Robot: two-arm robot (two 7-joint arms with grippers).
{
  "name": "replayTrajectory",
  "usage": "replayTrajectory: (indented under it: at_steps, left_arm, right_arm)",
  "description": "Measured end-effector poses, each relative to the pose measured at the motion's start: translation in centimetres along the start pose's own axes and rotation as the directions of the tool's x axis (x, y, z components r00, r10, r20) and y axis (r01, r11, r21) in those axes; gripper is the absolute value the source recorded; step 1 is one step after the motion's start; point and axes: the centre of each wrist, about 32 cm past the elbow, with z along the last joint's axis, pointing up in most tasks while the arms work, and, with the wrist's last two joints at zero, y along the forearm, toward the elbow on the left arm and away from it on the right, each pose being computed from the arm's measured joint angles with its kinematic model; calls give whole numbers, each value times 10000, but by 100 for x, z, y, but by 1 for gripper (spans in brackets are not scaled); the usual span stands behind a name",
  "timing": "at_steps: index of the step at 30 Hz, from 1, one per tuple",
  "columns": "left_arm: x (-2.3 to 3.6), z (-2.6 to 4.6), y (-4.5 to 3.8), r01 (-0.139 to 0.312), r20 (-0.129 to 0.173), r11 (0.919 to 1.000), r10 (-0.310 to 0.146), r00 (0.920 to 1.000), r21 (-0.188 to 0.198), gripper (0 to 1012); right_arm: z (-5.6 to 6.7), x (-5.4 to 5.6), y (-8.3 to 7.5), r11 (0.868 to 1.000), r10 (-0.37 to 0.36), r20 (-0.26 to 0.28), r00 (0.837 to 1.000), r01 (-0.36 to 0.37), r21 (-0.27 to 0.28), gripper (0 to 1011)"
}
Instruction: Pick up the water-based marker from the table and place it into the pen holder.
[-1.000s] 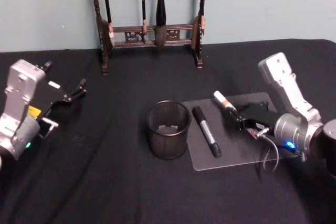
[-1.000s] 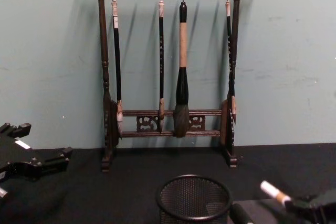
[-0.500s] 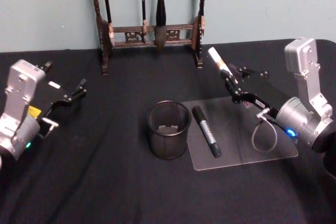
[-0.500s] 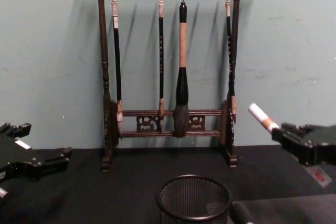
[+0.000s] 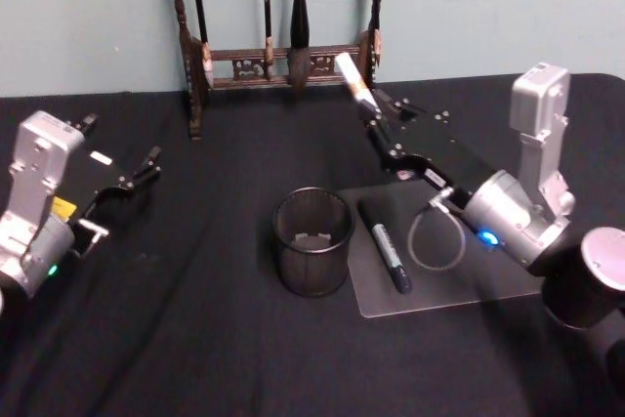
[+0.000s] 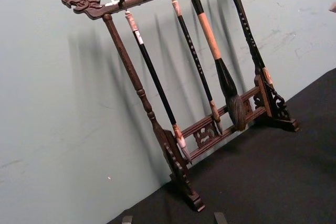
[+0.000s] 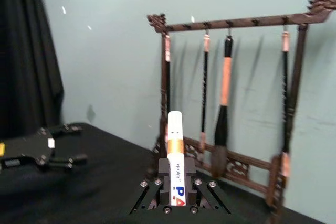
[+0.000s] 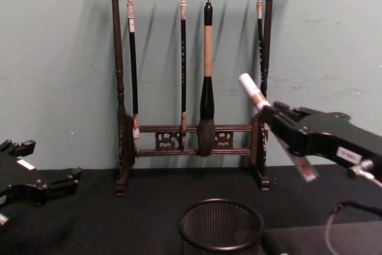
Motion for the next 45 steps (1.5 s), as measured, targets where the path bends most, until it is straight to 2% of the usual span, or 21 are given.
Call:
replayTrajectory:
  at_steps: [9, 17, 24, 45]
  left_arm:
    - [0, 0, 0, 0, 0, 10000, 0, 10000, 0, 1001]
    - [0, 0, 0, 0, 0, 10000, 0, 10000, 0, 1001]
    - [0, 0, 0, 0, 0, 10000, 0, 10000, 0, 1001]
    - [0, 0, 0, 0, 0, 10000, 0, 10000, 1, 1001]
  right_arm:
    - [-60, -128, 160, 9976, 632, -459, 9969, -618, 314, 175]
    - [-136, -244, 223, 9929, 1191, -789, 9897, -1189, 69, 175]
    - [-202, -315, 245, 9895, 1403, -961, 9854, -1429, -201, 175]
    - [-294, -411, 272, 9828, 1659, -936, 9817, -1724, -662, 175]
